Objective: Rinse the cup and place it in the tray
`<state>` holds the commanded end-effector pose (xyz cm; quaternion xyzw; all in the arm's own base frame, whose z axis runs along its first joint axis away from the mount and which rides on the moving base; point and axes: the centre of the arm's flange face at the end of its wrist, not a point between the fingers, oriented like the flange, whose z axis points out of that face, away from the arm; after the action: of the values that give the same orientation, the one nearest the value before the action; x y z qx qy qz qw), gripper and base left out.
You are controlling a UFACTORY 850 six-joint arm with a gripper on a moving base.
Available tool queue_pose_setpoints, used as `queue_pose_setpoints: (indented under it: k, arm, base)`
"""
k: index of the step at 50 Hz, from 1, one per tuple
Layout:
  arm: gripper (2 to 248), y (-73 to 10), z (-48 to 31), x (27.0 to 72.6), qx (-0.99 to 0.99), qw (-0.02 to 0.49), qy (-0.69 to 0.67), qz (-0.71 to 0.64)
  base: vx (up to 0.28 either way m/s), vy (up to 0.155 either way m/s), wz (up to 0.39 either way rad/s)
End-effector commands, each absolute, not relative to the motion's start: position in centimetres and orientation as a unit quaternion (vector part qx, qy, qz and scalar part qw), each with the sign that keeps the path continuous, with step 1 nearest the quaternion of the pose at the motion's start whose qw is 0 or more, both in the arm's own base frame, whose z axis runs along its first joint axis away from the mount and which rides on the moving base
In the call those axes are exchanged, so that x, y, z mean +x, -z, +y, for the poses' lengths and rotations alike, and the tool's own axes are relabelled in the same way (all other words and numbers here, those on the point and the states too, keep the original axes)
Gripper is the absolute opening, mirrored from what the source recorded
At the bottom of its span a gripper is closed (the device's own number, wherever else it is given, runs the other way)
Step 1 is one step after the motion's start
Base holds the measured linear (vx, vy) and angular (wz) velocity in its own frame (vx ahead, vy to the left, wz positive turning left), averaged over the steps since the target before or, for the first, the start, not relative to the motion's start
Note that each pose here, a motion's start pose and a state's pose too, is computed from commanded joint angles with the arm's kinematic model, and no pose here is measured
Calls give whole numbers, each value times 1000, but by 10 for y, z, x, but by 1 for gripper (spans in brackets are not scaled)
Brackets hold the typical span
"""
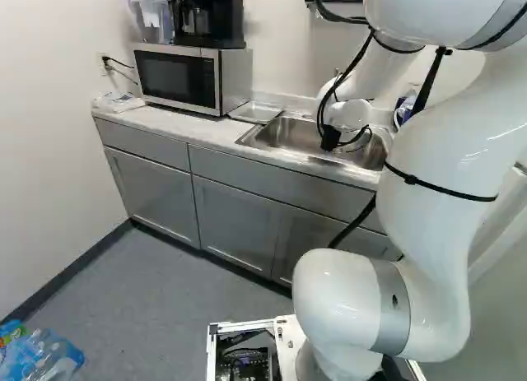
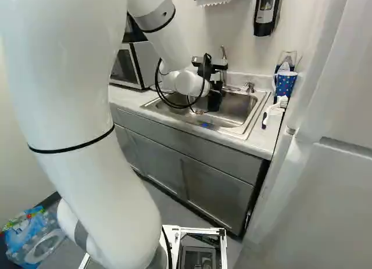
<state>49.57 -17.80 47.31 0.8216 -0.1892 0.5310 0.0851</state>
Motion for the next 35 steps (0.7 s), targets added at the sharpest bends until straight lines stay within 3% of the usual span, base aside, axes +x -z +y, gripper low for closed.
queue_pose_setpoints:
  k: [35]
  arm:
    - [126, -473, -173, 496, 823, 83, -531, -185]
  base:
    - [0, 0, 0]
